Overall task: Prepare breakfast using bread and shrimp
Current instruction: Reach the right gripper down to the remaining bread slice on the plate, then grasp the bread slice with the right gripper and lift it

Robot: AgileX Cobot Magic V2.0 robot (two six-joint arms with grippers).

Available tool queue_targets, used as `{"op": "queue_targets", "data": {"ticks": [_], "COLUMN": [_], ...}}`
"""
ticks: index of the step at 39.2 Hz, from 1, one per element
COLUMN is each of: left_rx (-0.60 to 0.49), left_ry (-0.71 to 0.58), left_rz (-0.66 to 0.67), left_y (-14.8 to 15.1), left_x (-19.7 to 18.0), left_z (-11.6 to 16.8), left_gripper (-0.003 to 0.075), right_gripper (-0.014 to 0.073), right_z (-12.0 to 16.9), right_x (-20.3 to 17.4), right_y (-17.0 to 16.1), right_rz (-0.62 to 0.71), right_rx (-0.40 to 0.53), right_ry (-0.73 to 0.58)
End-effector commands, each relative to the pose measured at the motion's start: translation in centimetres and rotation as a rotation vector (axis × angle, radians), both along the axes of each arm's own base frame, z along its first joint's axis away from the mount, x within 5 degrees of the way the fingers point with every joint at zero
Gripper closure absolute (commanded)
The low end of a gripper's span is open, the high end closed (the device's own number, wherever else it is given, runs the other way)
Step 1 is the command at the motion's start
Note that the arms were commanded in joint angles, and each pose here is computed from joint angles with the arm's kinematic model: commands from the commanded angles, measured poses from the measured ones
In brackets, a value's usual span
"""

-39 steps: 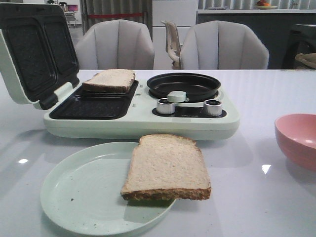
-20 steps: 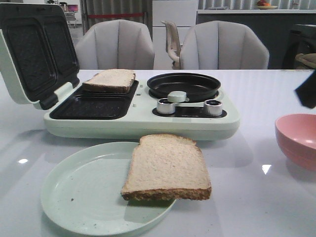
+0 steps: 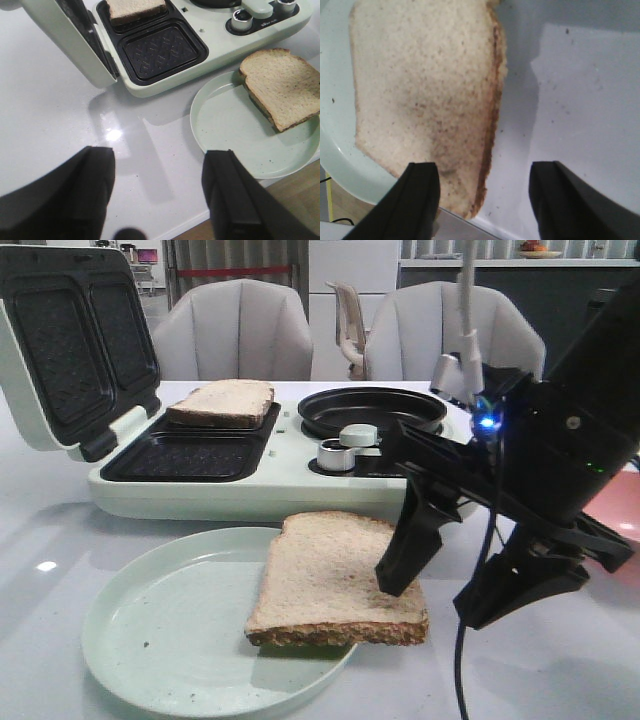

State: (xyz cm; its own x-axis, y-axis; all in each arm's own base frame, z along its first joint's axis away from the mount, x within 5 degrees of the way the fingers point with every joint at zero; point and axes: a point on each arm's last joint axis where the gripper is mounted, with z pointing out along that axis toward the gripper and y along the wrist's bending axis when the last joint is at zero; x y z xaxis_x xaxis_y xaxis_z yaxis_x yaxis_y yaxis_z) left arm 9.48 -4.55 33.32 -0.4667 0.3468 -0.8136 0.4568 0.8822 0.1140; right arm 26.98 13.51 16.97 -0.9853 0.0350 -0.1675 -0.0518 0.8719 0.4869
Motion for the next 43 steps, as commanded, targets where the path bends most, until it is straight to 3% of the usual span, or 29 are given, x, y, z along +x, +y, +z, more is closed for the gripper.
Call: {"op": "queue_targets", "data": {"ticks": [1,7,13,24,34,43], "left_rx": [-0.048,-0.048,-0.048,-0.047,-0.045,-0.032], "left_ry": [-0.09,-0.09,-0.09,-0.091,-0.092,-0.1], "left_rz": [-0.021,-0.021,-0.021,-0.02,-0.02,-0.017], "left_y": [-0.3,-0.3,-0.3,-0.3,-0.3,-0.2], "left_x": [0.2,0.2,0.2,0.2,0.2,0.3], "left_z": [1.4,1.4,1.4,1.4,1.5,1.5], "left_gripper": [0.0274,0.0274,0.0274,0.0274,0.0274,0.0276], "right_gripper": [0.0091,0.0107,0.0287,0.0528,0.0561,0.0561], "right_z": [1.3,1.2,1.1,1.1,2.0,5.7], "right_x": [1.3,2.1,2.1,2.0,1.7,0.5], "right_y": [0.9,1.4,1.4,1.5,1.4,1.1], "right_rz": [0.015,0.068,0.07,0.087,0.112,0.157], "right_rx": [0.044,0.053,0.054,0.054,0.062,0.097], "right_ry": [-0.023,-0.006,-0.003,-0.003,-0.028,-0.132]}}
